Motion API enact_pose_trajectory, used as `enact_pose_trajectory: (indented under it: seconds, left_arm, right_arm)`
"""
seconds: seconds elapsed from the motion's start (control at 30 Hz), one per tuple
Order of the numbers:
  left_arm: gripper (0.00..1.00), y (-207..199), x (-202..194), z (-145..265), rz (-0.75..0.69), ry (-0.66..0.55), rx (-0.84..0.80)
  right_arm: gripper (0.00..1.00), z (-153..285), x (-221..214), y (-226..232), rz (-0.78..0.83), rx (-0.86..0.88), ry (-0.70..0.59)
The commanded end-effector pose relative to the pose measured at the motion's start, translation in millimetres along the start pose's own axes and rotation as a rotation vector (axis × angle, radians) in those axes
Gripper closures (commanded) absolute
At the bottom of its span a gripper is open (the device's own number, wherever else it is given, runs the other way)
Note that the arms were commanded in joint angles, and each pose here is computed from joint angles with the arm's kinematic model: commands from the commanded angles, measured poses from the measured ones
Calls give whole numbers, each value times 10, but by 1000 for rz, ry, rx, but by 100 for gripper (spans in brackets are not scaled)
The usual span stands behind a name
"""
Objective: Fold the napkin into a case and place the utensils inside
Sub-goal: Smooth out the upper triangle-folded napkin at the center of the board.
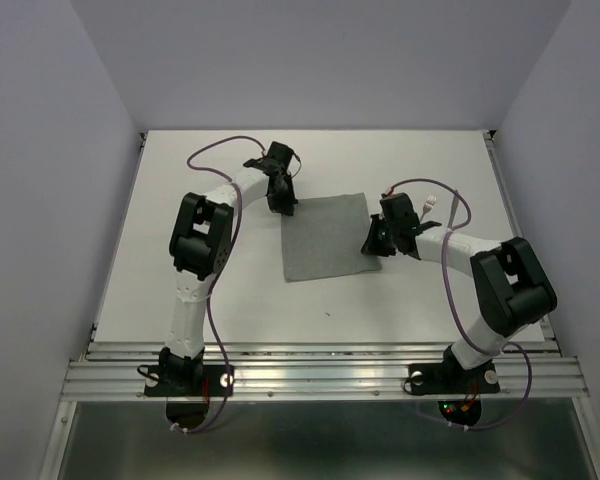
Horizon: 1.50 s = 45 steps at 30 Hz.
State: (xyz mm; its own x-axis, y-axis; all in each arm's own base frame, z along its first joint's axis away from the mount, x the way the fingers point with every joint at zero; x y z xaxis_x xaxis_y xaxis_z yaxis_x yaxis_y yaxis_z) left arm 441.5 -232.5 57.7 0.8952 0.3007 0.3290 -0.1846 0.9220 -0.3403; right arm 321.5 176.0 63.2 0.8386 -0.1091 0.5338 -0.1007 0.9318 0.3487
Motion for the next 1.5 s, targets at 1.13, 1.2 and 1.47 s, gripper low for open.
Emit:
enact_pose_trajectory:
  seconds: [1.13,1.2,1.47]
  left_arm:
    - [100,73,463,182,22,-121,14]
    - [100,107,441,97,27,-111,22]
    - [100,155,407,149,35,-100,27]
  right_arm:
    - [94,-140,-489,-392,4,-155,59]
    - [94,-146,-523,-409,8,-158,70]
    - [94,-92,-481,-398,18,-162,62]
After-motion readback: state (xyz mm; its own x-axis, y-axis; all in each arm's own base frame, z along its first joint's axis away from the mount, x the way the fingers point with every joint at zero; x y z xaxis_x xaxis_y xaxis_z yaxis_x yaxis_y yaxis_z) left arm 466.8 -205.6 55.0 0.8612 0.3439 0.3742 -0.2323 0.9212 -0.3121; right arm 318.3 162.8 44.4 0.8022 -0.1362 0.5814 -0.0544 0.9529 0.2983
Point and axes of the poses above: each gripper's point midway between its finger pads, its own z axis back along the fingers, its own y axis along the line the jaws close on, x = y × z, the point moved 3 cm from there along z, back along the fingers, and after that the axes turned 8 degrees about z, right-handed, at the moved point
